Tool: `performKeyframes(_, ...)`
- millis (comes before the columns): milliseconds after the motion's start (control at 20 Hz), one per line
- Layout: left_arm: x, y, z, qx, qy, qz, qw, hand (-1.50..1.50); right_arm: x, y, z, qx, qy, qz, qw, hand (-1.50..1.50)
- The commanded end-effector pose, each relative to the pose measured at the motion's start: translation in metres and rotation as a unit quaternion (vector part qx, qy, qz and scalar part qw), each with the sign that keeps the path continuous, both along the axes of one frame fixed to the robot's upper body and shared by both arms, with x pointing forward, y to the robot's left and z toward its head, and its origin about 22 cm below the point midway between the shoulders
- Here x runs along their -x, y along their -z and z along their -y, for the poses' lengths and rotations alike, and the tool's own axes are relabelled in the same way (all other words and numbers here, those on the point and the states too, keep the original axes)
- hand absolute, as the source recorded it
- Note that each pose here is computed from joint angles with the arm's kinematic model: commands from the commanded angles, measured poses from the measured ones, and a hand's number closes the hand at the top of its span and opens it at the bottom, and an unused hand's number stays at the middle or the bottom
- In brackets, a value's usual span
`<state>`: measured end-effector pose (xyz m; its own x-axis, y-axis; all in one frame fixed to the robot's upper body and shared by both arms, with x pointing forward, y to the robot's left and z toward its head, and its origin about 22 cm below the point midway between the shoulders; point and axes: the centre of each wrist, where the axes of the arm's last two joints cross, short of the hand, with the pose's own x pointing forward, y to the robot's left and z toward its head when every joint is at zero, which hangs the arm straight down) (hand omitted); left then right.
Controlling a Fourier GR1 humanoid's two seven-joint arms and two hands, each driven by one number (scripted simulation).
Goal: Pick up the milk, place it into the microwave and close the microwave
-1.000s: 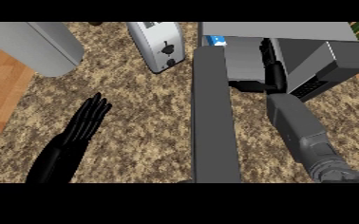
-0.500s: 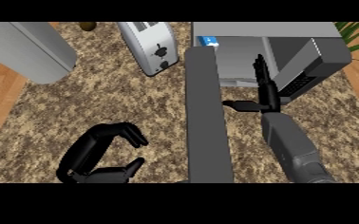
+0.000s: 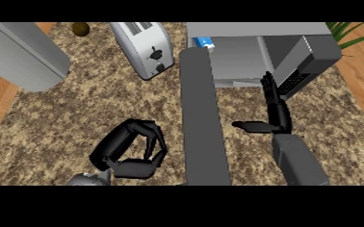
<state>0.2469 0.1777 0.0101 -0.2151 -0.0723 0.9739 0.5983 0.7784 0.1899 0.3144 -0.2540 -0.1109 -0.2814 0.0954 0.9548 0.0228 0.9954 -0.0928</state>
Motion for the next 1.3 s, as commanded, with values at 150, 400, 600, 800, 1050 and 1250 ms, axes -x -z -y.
performKeyframes(150, 0.001, 0.032, 0.049, -0.058, 0.071, -0.028, 0.9954, 1.50, 0.053, 0.016, 0.014, 0.008, -0.026, 0.011, 1.000, -1.50)
performKeyframes(400, 0.005, 0.049, 0.080, -0.042, 0.102, -0.059, 0.9921, 1.50, 0.062, -0.019, 0.038, 0.007, -0.011, 0.033, 0.999, -1.50)
performKeyframes(600, 0.024, 0.057, 0.100, -0.058, 0.146, -0.049, 0.9863, 1.50, 0.094, -0.042, 0.051, 0.010, -0.002, 0.035, 0.999, -1.50)
performKeyframes(800, 0.031, 0.064, 0.125, -0.089, 0.152, -0.031, 0.9839, 1.50, 0.124, -0.063, 0.057, -0.001, 0.006, 0.051, 0.999, -1.50)
performKeyframes(1050, 0.028, 0.059, 0.151, -0.083, 0.102, -0.029, 0.9909, 1.50, 0.108, -0.091, 0.046, -0.036, -0.037, 0.067, 0.996, -1.50)
performKeyframes(1250, 0.023, 0.044, 0.163, -0.057, 0.052, -0.016, 0.9969, 1.50, 0.122, -0.109, 0.073, -0.037, -0.065, 0.076, 0.994, -1.50)
